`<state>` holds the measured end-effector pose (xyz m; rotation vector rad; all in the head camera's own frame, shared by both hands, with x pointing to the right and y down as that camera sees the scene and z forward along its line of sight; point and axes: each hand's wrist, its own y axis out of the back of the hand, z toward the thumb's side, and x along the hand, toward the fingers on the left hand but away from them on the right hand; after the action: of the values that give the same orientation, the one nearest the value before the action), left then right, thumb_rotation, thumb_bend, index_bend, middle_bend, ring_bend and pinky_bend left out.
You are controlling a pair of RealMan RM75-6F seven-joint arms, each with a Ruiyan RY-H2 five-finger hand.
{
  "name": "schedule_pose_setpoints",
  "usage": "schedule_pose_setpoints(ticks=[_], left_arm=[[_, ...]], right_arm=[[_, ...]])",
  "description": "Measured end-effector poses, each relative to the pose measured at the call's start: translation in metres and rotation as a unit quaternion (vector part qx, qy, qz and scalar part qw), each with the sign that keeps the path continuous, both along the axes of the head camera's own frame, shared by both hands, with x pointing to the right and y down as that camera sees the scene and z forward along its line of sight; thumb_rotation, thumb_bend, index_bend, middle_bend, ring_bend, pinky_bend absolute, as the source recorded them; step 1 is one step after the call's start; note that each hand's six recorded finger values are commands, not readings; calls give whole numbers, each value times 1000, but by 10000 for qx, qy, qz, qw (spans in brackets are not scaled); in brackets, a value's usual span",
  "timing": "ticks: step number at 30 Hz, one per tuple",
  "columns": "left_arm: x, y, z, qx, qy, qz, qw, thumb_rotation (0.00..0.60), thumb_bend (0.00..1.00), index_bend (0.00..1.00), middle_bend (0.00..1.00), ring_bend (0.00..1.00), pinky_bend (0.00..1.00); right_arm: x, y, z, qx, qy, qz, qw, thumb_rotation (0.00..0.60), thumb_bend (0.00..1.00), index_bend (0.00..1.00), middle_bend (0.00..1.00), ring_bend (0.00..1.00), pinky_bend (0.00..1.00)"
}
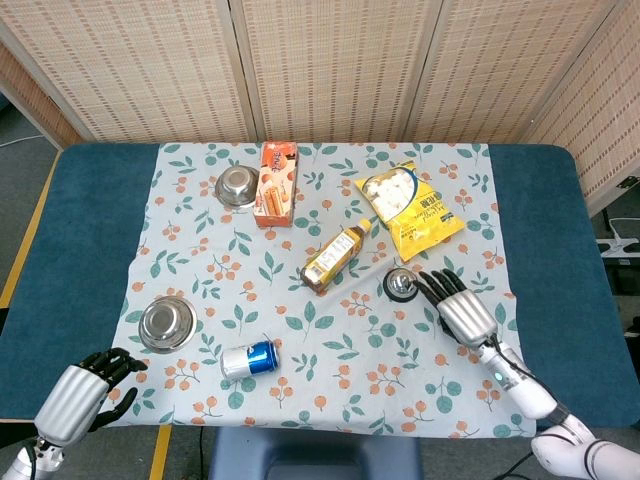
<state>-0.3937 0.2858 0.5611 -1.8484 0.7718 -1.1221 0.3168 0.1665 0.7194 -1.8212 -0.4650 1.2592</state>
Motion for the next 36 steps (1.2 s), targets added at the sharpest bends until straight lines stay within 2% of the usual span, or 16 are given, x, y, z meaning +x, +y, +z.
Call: schedule_pose_setpoints(ticks=[6,12,19,24,28,32,36], left_arm=[[0,0,0,10,-1,19,10000,600,428,372,440,301,475],[-1,-1,-1,17,5,-14,10000,600,428,372,439,301,476],[-1,0,-2,25,-14,-6,10000,600,428,372,439,301,475],[-2,0,0,4,-32,-15,10000,600,428,371,439,301,475],[-4,-1,0,-5,-31,-71,10000,600,428,371,439,301,475],[-4,-2,0,2,-32,-88,10000,600,428,371,439,301,476],[-2,-1,-1,20,-13,-31,10000,600,428,372,439,301,475]], right_arm=[[-32,-18,32,-246,-60,-166,9995,600,1000,0,0,0,43],[-45,-21,46,-366,-19,-191,9991,600,1000,0,0,0,43],[-38,-23,54,-396,96,-101,9991,600,1000,0,0,0,43],[-32,-29,37,-47,-28,-81,10000,600,1000,0,0,0,43],[-21,-28,9,417,-74,-77,9991,600,1000,0,0,0,43],[0,-9,-20,608,139,5,9981,600,1000,0,0,0,43],[24,20,-50,554,429,304,9971,600,1000,0,0,0,43]])
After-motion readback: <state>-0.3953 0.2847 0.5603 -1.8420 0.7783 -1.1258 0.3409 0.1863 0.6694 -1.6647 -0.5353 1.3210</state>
